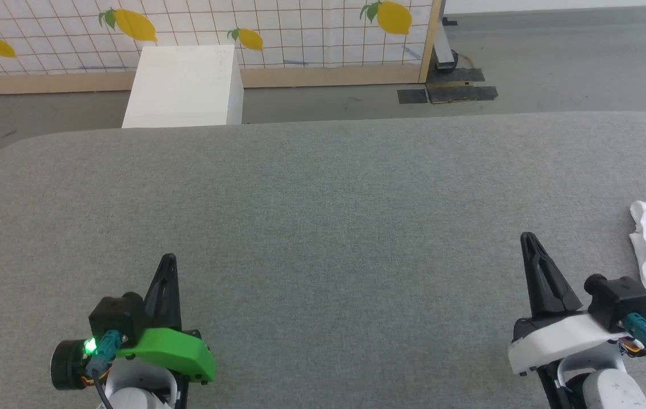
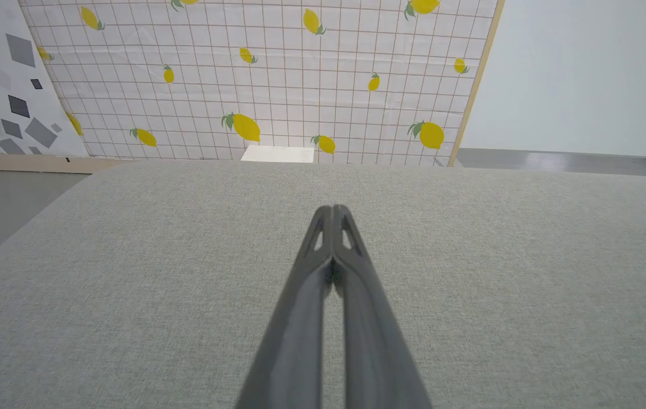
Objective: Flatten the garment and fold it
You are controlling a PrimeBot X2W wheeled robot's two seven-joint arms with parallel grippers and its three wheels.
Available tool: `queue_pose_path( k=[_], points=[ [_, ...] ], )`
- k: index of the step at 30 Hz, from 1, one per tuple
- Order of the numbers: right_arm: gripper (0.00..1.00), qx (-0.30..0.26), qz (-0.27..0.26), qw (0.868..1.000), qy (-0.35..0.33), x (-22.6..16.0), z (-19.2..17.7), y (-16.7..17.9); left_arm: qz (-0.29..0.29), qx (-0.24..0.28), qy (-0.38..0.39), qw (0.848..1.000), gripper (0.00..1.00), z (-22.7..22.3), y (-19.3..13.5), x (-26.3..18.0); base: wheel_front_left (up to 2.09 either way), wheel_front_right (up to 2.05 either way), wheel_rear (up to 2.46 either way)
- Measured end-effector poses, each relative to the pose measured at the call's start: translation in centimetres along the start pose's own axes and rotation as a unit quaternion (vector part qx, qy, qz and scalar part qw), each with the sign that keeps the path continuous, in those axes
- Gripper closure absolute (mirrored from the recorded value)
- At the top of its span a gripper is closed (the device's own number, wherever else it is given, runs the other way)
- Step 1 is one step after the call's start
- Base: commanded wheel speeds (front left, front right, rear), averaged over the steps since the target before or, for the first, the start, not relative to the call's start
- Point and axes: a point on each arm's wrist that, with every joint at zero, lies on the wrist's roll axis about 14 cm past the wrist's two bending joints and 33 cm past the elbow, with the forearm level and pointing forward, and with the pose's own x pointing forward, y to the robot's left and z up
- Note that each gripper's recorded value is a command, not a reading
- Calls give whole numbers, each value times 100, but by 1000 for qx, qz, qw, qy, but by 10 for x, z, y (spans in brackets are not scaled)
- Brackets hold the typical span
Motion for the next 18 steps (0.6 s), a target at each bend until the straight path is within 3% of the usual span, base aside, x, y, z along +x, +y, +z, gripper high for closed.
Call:
queue_pose_path(
  k=[18],
  points=[
    [100, -17, 6, 1000, 6, -3, 4, 3, -1, 17, 2, 1000, 100, 7, -1, -3, 0, 0, 0]
  ],
)
